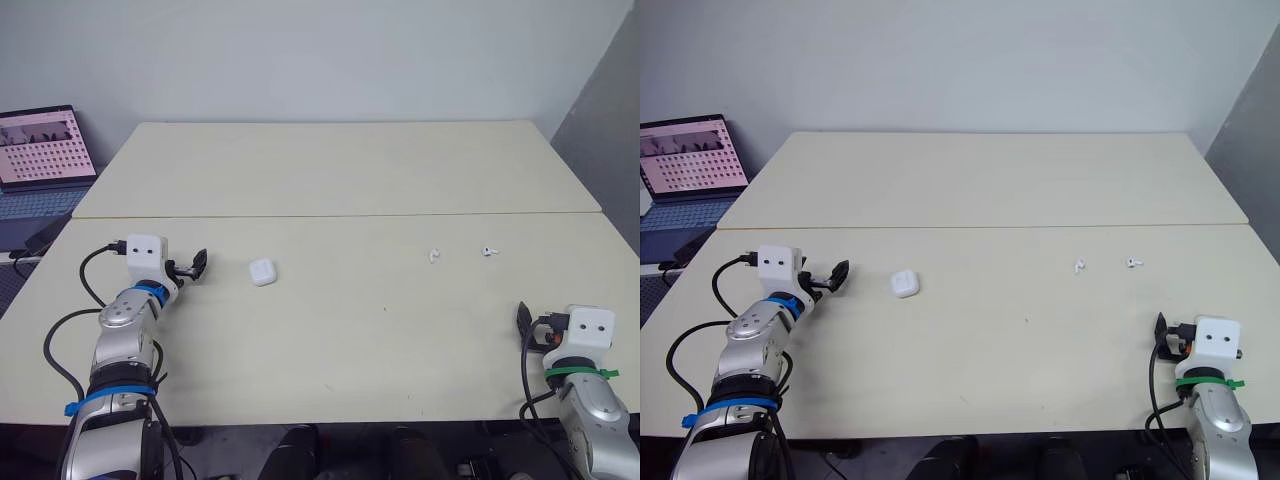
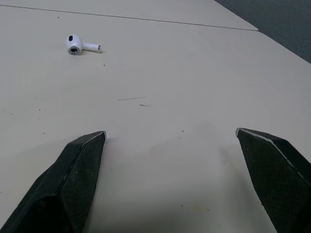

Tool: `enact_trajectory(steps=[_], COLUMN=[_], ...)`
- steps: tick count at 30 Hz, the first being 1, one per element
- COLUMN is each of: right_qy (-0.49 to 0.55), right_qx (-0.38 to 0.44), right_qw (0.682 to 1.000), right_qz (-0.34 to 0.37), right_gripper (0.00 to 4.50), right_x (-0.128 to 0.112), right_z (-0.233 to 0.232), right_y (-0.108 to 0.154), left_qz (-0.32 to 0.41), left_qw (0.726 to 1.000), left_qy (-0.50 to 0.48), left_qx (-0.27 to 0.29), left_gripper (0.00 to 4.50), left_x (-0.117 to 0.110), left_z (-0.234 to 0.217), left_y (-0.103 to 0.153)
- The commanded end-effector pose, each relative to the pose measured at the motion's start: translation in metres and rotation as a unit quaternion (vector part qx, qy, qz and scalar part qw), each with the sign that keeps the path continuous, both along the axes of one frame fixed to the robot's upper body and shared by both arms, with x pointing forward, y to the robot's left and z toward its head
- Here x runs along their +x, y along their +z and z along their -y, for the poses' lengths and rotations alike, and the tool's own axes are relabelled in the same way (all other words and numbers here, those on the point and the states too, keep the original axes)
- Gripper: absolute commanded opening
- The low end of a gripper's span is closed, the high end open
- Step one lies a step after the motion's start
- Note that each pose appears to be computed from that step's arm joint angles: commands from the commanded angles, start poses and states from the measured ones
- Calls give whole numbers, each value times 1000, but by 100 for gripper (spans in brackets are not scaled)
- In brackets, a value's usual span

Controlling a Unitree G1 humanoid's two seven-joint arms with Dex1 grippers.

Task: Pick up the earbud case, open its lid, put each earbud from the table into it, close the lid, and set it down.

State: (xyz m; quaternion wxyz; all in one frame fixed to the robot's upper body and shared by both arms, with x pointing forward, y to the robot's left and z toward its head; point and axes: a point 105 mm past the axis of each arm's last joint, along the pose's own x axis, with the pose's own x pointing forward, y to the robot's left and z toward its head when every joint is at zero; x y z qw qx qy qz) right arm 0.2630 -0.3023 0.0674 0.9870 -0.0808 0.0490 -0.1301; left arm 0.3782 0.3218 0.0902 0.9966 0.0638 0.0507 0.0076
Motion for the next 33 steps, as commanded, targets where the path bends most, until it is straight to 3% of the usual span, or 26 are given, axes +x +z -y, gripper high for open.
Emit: enact_trajectory(steps=[1,17,21,24,28,33], right_qy=[-2,24,122,253,394,532], right_qx=[-14,-28,-33,-23,4,30], right_qw=[1000,999,992,967,919,846], right_qz=[24,24,13,-3,-18,-20], right_gripper=[450,450,450,450,450,450], right_x=[1,-1,2,8,12,14], right_z=[1,-11,-39,-75,-115,-173], right_y=[16,24,33,41,47,61], left_qz=[18,38,48,39,-11,-82], left_qw=[1000,999,996,982,945,884], left_qy=[19,4,-73,-184,-324,-453], left_qx=[7,11,-12,-1,36,81], left_gripper=[444,444,444,444,444,444], left_x=[-2,-1,2,4,-2,-15], left_z=[-12,-16,-3,18,48,83], left_y=[13,29,51,75,88,78])
